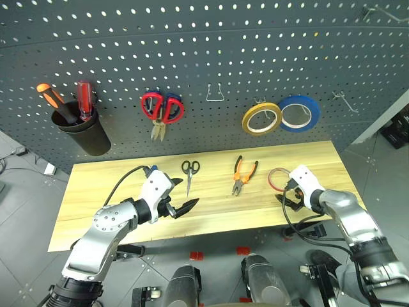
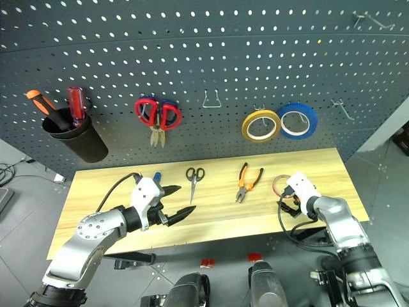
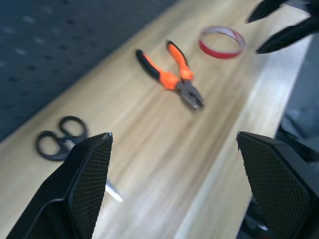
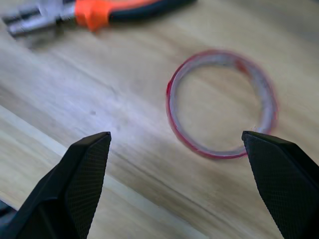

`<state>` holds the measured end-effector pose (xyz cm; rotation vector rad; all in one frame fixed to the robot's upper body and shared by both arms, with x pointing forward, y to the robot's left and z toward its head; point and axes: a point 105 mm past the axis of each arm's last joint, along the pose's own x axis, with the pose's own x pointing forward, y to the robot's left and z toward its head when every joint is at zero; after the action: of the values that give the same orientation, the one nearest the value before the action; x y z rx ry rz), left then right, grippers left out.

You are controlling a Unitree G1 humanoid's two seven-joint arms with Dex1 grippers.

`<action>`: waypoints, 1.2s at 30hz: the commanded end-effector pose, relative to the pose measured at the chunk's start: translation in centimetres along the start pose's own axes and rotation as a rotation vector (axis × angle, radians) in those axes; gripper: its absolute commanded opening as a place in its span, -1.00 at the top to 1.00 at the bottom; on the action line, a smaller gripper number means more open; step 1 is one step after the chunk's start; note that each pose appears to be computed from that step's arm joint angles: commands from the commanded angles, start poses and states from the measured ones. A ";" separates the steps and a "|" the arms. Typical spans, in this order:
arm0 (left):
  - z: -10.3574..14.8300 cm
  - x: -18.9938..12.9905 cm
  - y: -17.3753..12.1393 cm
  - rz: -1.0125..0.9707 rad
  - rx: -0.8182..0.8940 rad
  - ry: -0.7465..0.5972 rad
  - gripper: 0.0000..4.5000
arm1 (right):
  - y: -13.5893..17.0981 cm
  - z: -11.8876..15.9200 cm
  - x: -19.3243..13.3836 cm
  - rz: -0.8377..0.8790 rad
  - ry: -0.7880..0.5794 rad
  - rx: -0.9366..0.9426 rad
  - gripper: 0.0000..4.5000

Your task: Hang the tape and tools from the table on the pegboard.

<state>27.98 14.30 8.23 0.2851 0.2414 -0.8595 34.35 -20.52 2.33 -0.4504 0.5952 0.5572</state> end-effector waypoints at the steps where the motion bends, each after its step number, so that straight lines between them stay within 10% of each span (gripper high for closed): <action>1: 0.8 0.4 -0.7 -0.039 0.040 -0.027 -0.87 | -0.3 0.8 0.8 0.052 0.008 -0.060 -1.00; 8: 1.4 1.4 -2.7 -0.147 0.072 -0.053 -0.88 | -0.8 1.1 2.8 0.111 0.094 -0.156 -0.74; 19: 3.2 2.9 -5.0 -0.296 0.125 -0.165 -0.88 | -1.8 -0.1 2.2 0.094 0.160 -0.263 0.93; 36: 7.8 4.8 -5.1 -0.302 0.100 -0.429 -0.88 | -4.3 9.8 -12.6 -0.777 -0.507 -0.434 0.98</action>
<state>27.59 4.93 12.22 0.1463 -0.1095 -1.2240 31.93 -22.31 15.65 -0.8513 -0.1143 0.0987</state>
